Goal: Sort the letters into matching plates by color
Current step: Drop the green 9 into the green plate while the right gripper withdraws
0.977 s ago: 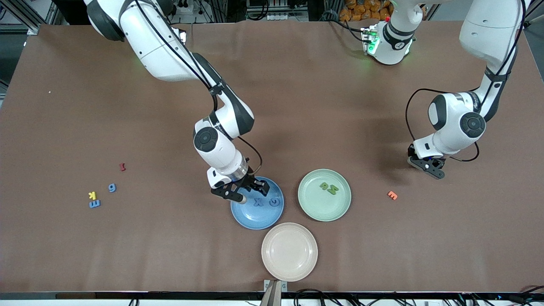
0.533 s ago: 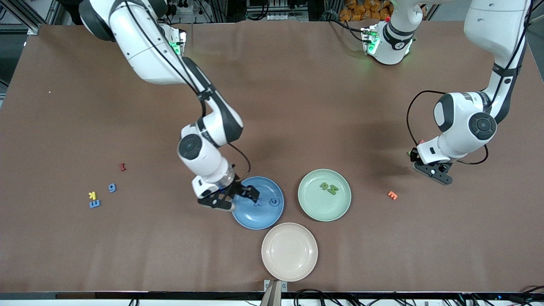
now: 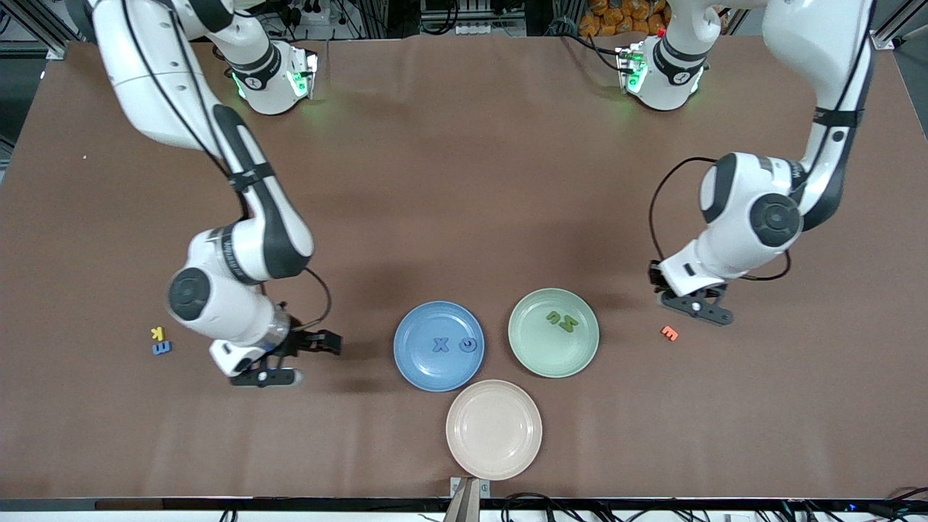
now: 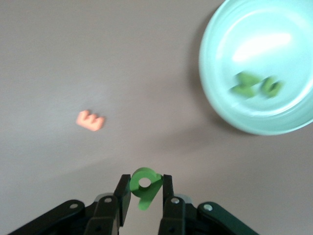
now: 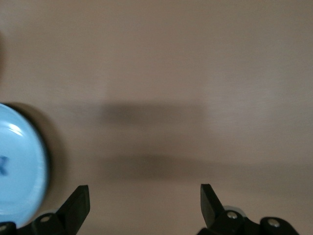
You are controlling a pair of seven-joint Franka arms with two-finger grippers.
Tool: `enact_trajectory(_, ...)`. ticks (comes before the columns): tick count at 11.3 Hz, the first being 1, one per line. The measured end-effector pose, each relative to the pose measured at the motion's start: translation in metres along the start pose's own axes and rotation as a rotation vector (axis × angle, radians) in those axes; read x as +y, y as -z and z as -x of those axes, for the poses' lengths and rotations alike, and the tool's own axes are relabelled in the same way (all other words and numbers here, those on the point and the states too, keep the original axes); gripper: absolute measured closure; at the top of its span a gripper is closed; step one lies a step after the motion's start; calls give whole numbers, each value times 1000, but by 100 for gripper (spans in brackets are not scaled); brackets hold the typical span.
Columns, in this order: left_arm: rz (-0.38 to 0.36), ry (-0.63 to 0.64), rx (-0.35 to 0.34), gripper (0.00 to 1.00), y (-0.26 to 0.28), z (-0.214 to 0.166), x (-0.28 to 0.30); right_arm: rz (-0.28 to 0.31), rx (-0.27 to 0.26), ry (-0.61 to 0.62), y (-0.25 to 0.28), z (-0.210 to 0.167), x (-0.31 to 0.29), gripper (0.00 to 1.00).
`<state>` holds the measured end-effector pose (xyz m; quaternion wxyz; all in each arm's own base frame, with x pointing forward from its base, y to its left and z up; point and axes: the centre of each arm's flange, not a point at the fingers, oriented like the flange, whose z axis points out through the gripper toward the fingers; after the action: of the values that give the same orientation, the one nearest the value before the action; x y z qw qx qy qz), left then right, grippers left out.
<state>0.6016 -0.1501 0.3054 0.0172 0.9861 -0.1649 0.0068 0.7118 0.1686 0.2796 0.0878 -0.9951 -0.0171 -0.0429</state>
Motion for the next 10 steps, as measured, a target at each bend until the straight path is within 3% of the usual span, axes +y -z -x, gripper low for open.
enact_trajectory(4, 30, 100, 13, 70, -14, -35, 48, 83, -56, 182, 17, 23, 119, 0)
enact_trajectory(10, 64, 201, 27, 70, -39, -75, 90, 131, -138, 280, 12, 55, 208, 0)
